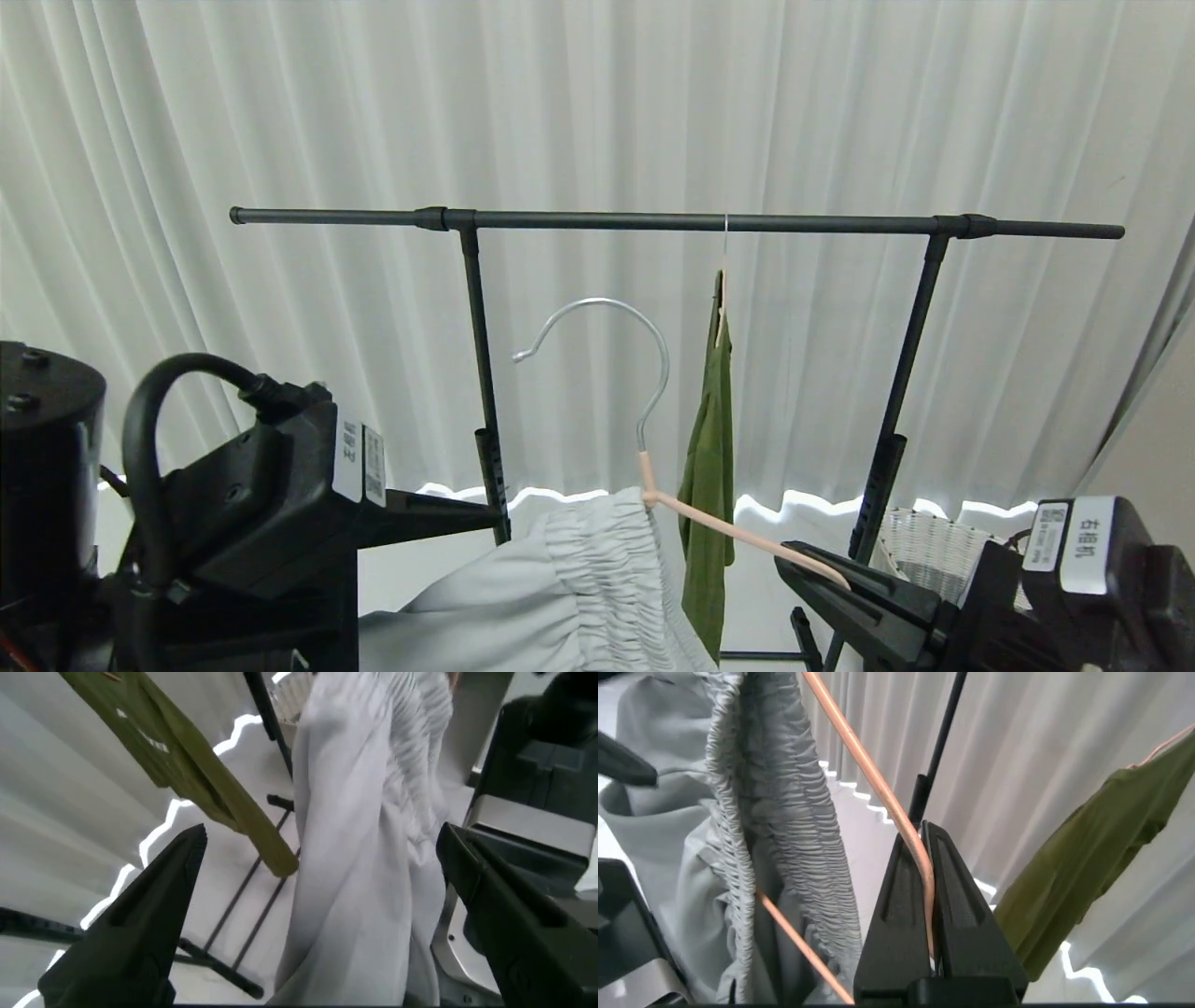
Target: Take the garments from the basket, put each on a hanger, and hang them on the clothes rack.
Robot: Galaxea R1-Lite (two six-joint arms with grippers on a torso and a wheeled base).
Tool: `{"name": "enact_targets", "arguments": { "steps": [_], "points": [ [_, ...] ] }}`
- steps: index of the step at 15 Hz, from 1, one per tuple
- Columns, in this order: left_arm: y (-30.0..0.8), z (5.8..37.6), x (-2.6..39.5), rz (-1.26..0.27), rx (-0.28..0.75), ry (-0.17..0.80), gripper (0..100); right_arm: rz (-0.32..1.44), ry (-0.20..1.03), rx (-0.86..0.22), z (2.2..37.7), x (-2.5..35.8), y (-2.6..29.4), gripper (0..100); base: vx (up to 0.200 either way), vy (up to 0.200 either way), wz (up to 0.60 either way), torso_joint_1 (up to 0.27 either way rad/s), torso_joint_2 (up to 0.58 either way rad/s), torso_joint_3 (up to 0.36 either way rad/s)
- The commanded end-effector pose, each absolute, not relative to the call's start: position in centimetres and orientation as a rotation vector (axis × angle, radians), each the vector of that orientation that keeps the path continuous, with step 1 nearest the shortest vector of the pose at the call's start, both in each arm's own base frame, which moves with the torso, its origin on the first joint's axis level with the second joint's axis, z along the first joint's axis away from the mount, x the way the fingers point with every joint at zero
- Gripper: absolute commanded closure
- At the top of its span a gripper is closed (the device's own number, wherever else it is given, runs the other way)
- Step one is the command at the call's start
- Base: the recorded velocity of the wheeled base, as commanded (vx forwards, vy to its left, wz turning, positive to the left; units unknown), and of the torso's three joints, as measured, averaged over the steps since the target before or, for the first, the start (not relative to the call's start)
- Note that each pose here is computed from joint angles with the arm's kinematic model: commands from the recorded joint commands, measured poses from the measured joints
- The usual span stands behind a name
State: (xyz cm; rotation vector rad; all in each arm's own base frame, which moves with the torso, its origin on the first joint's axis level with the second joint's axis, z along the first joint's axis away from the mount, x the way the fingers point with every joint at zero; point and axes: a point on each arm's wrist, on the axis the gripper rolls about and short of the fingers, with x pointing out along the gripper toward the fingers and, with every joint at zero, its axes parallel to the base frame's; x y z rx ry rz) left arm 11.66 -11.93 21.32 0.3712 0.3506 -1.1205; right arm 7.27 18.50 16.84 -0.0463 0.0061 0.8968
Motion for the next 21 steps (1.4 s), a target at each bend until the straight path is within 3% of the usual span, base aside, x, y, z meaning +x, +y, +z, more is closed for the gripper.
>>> {"name": "enact_targets", "arguments": {
  "steps": [1, 4, 5, 15, 16, 21],
  "points": [
    [-11.9, 20.3, 11.6, -1.125, 0.380, 0.389, 0, 0.899, 0.004, -0.053, 16.8, 7.2, 18.5, 100, 0.000, 0.000, 0.00, 0.000, 0.00, 0.000],
    [-12.1, 20.1, 11.8, -1.128, 0.382, 0.402, 0, 0.916, 0.002, -0.057, 16.8, 6.9, 18.6, 100, 0.000, 0.000, 0.00, 0.000, 0.00, 0.000],
    [-12.1, 20.0, 11.8, -1.127, 0.383, 0.407, 100, 0.919, 0.000, -0.058, 16.8, 6.8, 18.6, 100, 0.000, 0.000, 0.00, 0.000, 0.00, 0.000],
    [-11.9, 19.3, 11.6, -1.122, 0.391, 0.434, 100, 0.925, -0.030, -0.044, 17.2, 6.7, 18.6, 100, 0.000, 0.000, 0.00, 0.000, 0.00, 0.000],
    [-11.9, 19.3, 11.6, -1.121, 0.390, 0.434, 100, 0.925, -0.030, -0.047, 17.2, 6.8, 18.7, 0, 0.000, 0.000, 0.00, 0.000, 0.00, 0.000],
    [-11.6, 18.8, 11.6, -1.074, 0.427, 0.439, 100, 0.925, -0.033, -0.052, 17.2, 6.8, 18.6, 0, 0.000, 0.000, 0.00, 0.000, 0.00, 0.000]
  ]
}}
